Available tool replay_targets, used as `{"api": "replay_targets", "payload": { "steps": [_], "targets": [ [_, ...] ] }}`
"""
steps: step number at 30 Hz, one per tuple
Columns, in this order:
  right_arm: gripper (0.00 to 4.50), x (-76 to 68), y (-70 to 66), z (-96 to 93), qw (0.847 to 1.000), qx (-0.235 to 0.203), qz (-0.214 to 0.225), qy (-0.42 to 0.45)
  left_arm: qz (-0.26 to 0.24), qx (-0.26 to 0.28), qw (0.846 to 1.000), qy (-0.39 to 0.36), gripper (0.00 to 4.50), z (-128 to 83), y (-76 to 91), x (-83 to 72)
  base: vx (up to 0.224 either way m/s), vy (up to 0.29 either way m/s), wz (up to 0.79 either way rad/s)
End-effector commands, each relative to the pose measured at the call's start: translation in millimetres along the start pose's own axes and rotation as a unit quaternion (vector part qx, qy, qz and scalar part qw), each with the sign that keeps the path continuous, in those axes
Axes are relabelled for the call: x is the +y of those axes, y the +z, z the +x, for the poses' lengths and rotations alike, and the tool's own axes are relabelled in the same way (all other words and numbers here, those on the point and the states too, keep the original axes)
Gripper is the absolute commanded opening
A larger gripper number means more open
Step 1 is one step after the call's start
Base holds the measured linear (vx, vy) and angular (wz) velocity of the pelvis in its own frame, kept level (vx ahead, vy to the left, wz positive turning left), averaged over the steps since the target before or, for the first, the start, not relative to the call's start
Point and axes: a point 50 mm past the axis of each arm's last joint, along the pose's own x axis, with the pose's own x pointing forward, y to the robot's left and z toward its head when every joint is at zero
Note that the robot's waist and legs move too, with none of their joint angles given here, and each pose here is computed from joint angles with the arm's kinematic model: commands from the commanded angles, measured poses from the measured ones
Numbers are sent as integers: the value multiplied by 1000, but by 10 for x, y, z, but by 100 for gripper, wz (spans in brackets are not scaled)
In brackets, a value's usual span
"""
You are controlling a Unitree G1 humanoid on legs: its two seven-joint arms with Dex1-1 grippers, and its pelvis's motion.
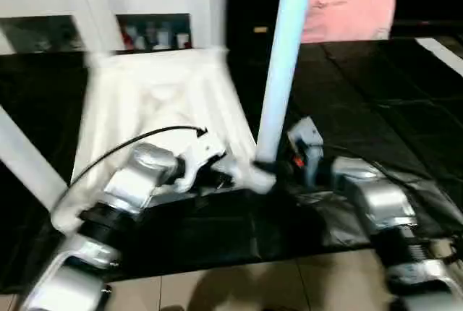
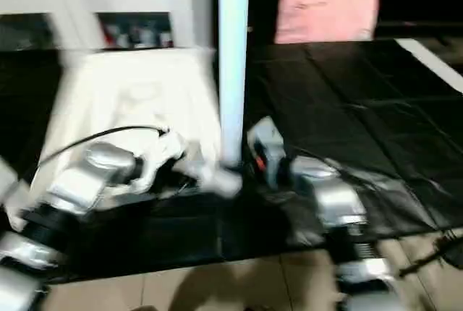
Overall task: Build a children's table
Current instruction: Rotate leg to tighten
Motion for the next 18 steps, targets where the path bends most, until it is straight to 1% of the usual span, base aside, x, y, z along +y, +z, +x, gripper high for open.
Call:
{"api": "replay_targets", "payload": {
  "steps": [1,2,4,6,8,9,12,14,16,17,18],
  "targets": [
    [201,219,-167,215,999,40,25,2,15,-78,997,-10,0,114,354,-168,0,0,0],
    [200,263,-168,300,998,41,26,-32,-2,-91,996,12,0,187,411,-199,0,0,0],
    [200,325,-150,393,997,38,27,-58,-4,-99,995,25,0,265,466,-248,0,0,0],
    [200,356,-118,427,997,32,23,-64,-3,-98,995,28,0,285,486,-271,0,0,0],
    [200,389,-79,445,998,18,31,-57,-2,-96,995,35,0,288,500,-274,0,0,0],
    [251,393,-75,445,998,16,34,-55,-1,-95,995,35,0,288,503,-273,0,0,0],
    [251,404,-57,433,999,7,30,-44,11,-86,996,35,0,274,478,-262,0,0,0],
    [291,388,-49,402,999,0,27,-38,22,-76,996,36,0,256,430,-245,0,0,0],
    [298,377,-44,384,999,-4,26,-34,24,-74,996,37,0,252,422,-241,0,0,0],
    [310,351,-33,332,1000,-13,22,-17,29,-68,997,32,0,221,387,-218,0,0,0],
    [325,348,-31,325,1000,-14,22,-15,30,-68,997,31,0,218,383,-215,0,0,0]
  ]
}}
